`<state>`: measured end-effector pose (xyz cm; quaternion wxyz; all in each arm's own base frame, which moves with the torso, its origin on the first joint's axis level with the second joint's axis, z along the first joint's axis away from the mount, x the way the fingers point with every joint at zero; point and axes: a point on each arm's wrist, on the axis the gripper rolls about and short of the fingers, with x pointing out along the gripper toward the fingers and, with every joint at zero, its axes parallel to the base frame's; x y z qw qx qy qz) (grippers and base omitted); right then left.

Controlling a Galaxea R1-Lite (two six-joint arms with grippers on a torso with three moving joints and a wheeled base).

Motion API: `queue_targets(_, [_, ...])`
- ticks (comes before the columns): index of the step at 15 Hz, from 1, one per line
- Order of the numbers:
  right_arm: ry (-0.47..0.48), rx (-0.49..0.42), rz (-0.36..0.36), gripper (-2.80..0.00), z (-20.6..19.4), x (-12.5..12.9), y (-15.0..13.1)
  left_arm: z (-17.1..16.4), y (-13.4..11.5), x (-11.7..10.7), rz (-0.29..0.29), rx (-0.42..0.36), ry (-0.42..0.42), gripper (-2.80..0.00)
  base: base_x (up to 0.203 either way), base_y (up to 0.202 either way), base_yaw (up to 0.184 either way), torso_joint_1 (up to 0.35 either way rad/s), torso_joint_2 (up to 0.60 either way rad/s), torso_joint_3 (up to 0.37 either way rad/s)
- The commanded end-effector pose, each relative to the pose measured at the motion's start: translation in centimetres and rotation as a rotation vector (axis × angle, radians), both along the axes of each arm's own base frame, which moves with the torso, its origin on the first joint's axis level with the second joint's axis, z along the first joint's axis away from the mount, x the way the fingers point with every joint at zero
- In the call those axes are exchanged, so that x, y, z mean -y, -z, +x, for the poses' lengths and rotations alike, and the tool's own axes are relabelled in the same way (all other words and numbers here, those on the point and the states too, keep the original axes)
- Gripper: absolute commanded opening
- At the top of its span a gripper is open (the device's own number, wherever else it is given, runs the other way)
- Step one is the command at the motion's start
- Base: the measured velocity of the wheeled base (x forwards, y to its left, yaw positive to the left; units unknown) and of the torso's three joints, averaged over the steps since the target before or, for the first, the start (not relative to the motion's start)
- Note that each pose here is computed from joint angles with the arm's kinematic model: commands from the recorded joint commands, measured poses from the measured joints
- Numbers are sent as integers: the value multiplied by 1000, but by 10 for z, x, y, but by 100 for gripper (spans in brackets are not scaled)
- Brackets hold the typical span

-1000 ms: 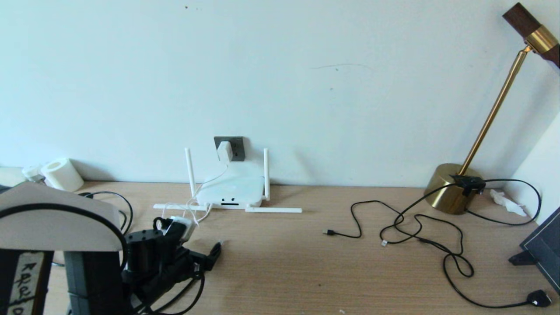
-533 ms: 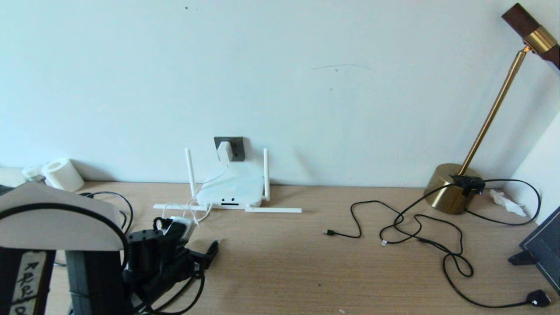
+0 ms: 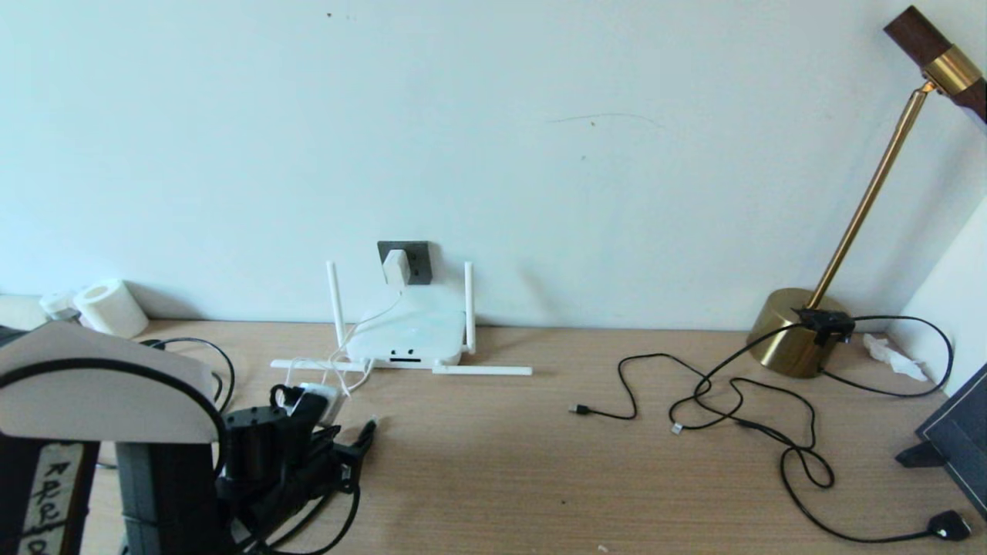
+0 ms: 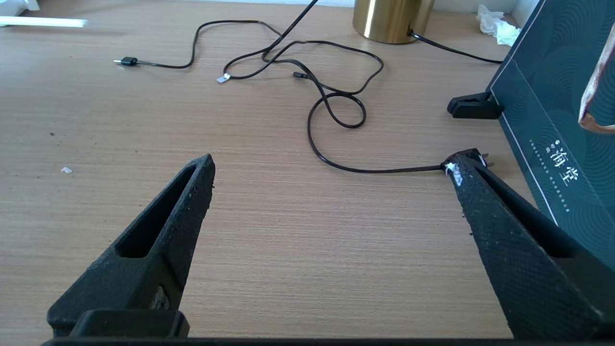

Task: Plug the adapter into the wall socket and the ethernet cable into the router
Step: Plug cable into router interface

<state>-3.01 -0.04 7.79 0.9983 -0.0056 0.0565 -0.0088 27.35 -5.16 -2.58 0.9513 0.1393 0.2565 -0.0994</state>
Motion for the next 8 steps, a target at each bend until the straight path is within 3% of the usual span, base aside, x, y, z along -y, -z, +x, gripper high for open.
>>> queue_targets(1, [0,-1,-1,0,0,0,0,-1,2,0,1,-8,2,-280,0,0,0,0,0,0])
queue_targets(8, [0,-2,-1,0,0,0,0,-3,-2,1,-1,-2,9,-280,0,0,0,0,0,0])
